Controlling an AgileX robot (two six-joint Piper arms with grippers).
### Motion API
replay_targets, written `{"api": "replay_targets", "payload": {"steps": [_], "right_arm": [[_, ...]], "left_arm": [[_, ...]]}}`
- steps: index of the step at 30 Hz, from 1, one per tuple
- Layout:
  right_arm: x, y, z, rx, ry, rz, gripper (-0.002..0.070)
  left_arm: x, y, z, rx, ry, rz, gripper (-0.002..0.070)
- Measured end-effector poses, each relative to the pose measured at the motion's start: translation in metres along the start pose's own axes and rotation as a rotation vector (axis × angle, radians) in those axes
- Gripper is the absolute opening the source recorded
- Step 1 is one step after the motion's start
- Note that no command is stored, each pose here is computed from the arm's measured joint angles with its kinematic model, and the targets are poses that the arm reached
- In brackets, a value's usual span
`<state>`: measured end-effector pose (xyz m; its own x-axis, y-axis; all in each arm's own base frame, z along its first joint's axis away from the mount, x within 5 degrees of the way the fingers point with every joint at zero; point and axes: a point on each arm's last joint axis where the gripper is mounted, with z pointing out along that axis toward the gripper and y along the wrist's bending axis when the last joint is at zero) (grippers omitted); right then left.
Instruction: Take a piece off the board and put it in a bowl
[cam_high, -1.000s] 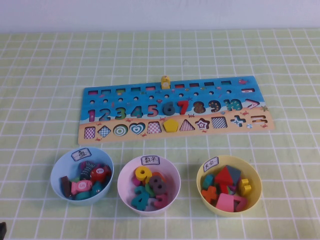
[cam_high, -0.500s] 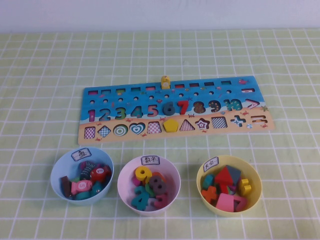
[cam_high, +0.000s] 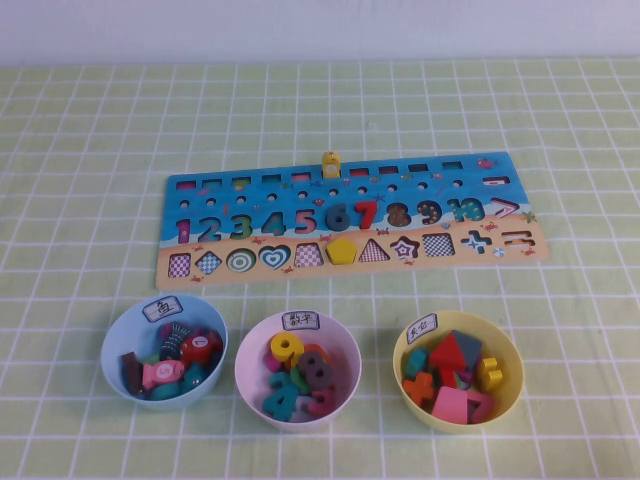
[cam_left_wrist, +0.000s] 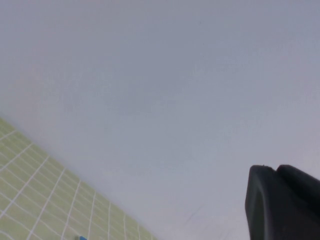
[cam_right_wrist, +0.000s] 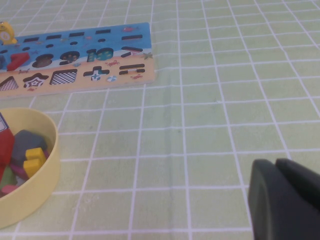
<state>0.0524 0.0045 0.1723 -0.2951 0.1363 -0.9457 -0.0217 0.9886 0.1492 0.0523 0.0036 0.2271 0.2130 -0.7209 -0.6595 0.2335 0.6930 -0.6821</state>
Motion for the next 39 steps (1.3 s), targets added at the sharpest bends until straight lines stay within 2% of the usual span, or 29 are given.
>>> {"api": "replay_targets", "payload": {"steps": [5, 8, 11, 15, 19, 23, 26, 32, 39], "right_arm": [[0.000, 0.000, 0.000, 0.000, 0.000, 0.000, -0.0017], [0.000, 0.000, 0.000, 0.000, 0.000, 0.000, -0.0017], [0.000, 0.000, 0.000, 0.000, 0.000, 0.000, -0.0017], [0.000, 0.000, 0.000, 0.000, 0.000, 0.000, -0.0017], [0.000, 0.000, 0.000, 0.000, 0.000, 0.000, -0.0017], [0.000, 0.000, 0.000, 0.000, 0.000, 0.000, -0.0017], [0.000, 0.000, 0.000, 0.000, 0.000, 0.000, -0.0017], [0.000, 0.000, 0.000, 0.000, 0.000, 0.000, -0.0017], [0.000, 0.000, 0.000, 0.000, 0.000, 0.000, -0.0017]], "left_arm": [[0.001, 0.000, 0.000, -0.002, 0.006, -0.002, -0.0005], [0.007, 0.001, 0.000, -0.021, 0.092, 0.039, -0.0005], [0.007, -0.011, -0.001, -0.055, 0.288, 0.173, -0.0005], [-0.013, -0.034, 0.006, -0.127, 0.458, 0.317, -0.0005], [-0.036, -0.059, 0.022, -0.195, 0.701, 0.535, -0.0005], [-0.052, -0.080, 0.049, -0.165, 0.938, 0.781, -0.0005], [-0.054, -0.089, 0.078, -0.111, 1.029, 0.885, -0.0005], [-0.050, -0.108, 0.139, -0.013, 1.097, 0.846, -0.0005], [-0.013, -0.103, 0.213, 0.012, 1.395, 0.797, -0.0005]]}}
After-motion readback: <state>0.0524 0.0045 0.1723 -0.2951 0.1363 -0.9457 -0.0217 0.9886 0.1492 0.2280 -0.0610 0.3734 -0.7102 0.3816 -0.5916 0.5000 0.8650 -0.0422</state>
